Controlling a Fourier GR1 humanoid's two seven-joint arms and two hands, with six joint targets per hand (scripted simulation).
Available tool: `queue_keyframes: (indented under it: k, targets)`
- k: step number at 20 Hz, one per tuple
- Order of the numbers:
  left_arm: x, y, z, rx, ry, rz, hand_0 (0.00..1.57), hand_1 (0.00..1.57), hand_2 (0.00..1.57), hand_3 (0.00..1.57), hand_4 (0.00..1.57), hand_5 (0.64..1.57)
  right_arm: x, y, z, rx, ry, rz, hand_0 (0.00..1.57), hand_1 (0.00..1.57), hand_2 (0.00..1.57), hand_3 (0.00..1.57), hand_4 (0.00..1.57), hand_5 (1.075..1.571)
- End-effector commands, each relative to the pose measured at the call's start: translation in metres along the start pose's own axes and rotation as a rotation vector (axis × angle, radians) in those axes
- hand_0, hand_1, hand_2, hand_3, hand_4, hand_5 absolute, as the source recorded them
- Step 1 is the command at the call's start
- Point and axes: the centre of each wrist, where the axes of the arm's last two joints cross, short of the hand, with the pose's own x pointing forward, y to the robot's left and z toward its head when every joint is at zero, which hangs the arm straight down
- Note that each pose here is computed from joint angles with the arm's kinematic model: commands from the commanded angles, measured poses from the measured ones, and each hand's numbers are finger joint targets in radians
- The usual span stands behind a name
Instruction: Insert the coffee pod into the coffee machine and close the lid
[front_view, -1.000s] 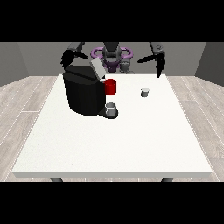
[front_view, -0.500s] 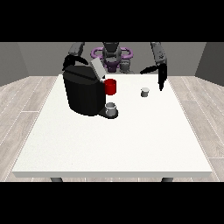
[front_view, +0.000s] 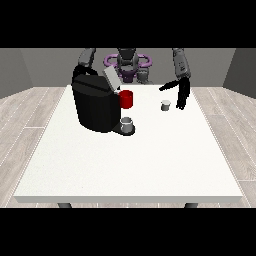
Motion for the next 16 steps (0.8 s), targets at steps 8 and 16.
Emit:
queue_keyframes:
  k: [8, 16]
  targets:
    - [-0.019, -0.016, -0.006, -0.030, 0.080, -0.193, 0.70, 0.70, 0.78, 0.49, 0.00, 1.571, 0.010, 0.001, -0.015, -0.022, 0.038, -0.011, 0.00, 0.00, 0.00, 0.00, 0.39, 1.571]
    - [-0.032, -0.015, -0.007, -0.001, 0.061, -0.322, 0.65, 0.65, 0.79, 0.53, 0.00, 1.571, 0.006, 0.008, -0.006, 0.006, 0.057, 0.003, 0.00, 0.00, 0.00, 0.00, 0.52, 1.571]
